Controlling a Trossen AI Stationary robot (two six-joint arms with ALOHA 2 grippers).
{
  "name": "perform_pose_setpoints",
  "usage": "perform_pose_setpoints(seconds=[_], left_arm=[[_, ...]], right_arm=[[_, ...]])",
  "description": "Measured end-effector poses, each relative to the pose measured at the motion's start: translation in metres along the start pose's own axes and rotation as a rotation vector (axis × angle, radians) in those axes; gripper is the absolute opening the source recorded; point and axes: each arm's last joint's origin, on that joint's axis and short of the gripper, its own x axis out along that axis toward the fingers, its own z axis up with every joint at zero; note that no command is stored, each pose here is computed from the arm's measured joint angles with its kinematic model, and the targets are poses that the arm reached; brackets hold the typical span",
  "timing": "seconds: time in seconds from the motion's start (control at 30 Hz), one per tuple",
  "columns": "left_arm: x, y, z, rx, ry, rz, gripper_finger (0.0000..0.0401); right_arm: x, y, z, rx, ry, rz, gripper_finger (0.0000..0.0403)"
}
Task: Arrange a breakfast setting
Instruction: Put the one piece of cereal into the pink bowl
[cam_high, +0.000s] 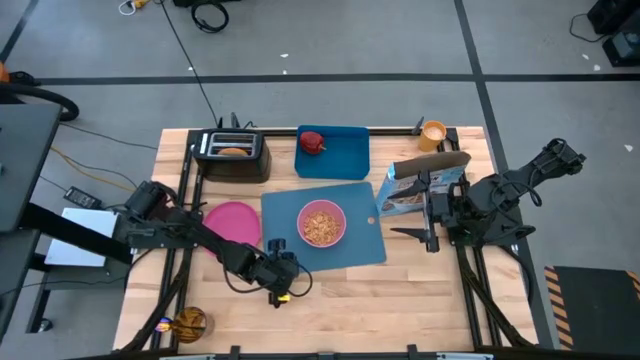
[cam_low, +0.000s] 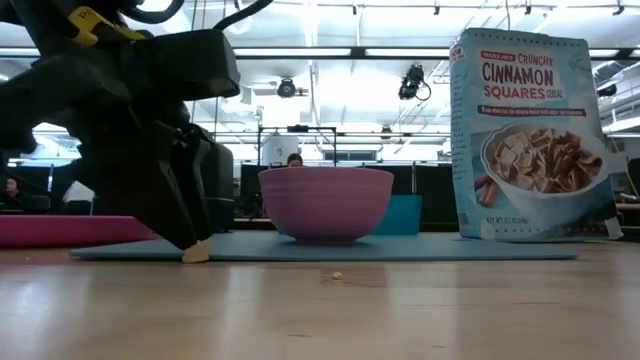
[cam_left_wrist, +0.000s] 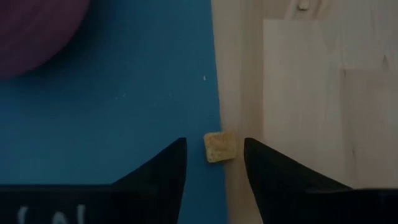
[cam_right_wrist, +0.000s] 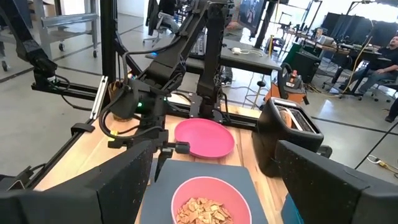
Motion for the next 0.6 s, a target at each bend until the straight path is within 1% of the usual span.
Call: perform_pose_setpoints(seconds=[0.1, 0.27, 0.6], left_arm=[[0.005, 0.001, -0.001, -0.021, 0.011, 0.001, 0.0170], [0.012, 0.001, 0.000, -0.072, 0.019, -0.028, 0.0170], [0.013, 0.001, -0.001, -0.031, 0.023, -0.030, 0.0162]], right_arm=[[0.000, 0.000, 0.000, 0.004, 0.000, 0.000, 0.0348], [0.000, 0.000, 0.000, 0.003, 0.002, 0.000, 0.0348], [0.000, 0.000, 0.000, 0.000, 0.002, 0.000, 0.0348]])
